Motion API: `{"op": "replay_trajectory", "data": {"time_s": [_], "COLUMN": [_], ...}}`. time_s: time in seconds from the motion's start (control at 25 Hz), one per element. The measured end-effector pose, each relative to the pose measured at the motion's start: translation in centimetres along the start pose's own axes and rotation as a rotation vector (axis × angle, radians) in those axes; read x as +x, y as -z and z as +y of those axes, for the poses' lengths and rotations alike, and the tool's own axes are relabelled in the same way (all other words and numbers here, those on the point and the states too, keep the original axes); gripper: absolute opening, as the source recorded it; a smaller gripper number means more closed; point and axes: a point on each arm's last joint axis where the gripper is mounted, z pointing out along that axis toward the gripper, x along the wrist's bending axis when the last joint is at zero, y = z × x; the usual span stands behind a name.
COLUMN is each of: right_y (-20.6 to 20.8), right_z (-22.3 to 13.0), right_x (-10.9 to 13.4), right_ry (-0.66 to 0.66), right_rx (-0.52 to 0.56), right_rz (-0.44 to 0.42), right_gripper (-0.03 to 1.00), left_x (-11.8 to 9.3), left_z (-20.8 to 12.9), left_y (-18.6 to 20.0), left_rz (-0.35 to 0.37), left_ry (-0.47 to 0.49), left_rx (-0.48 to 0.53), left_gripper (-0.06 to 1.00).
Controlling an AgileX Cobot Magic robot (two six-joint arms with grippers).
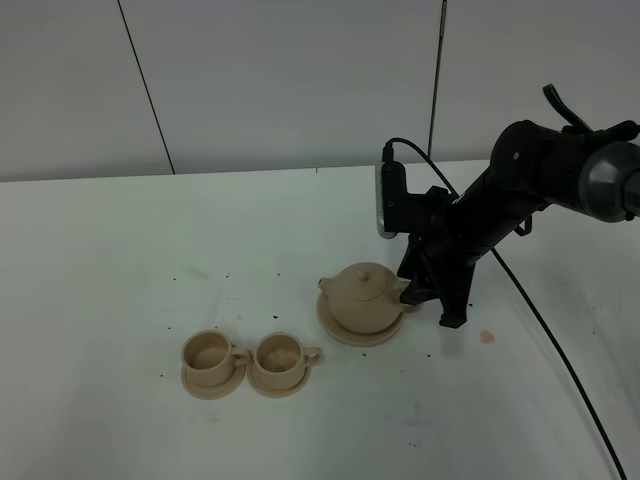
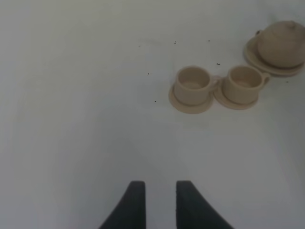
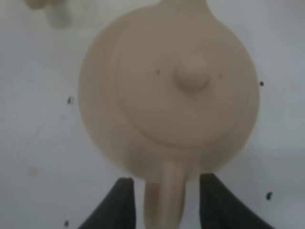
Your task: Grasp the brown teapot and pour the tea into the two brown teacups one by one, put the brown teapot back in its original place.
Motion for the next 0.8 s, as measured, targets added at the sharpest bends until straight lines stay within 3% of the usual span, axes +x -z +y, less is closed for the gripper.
{"op": "replay_trajectory", "data": {"time_s": [0.8], "right_y": [0.31], "right_z": [0.08], "right_x": [0.01], "right_ry": [0.03], "right_rx": [0.005], "right_rz": [-0.001], "right_gripper": [0.32], "left_x": [0.0], "left_z": [0.0], "left_y": [0.0], "left_rz": [0.0], "left_ry": [0.0], "left_rx": [0.0], "left_gripper": [0.23]}}
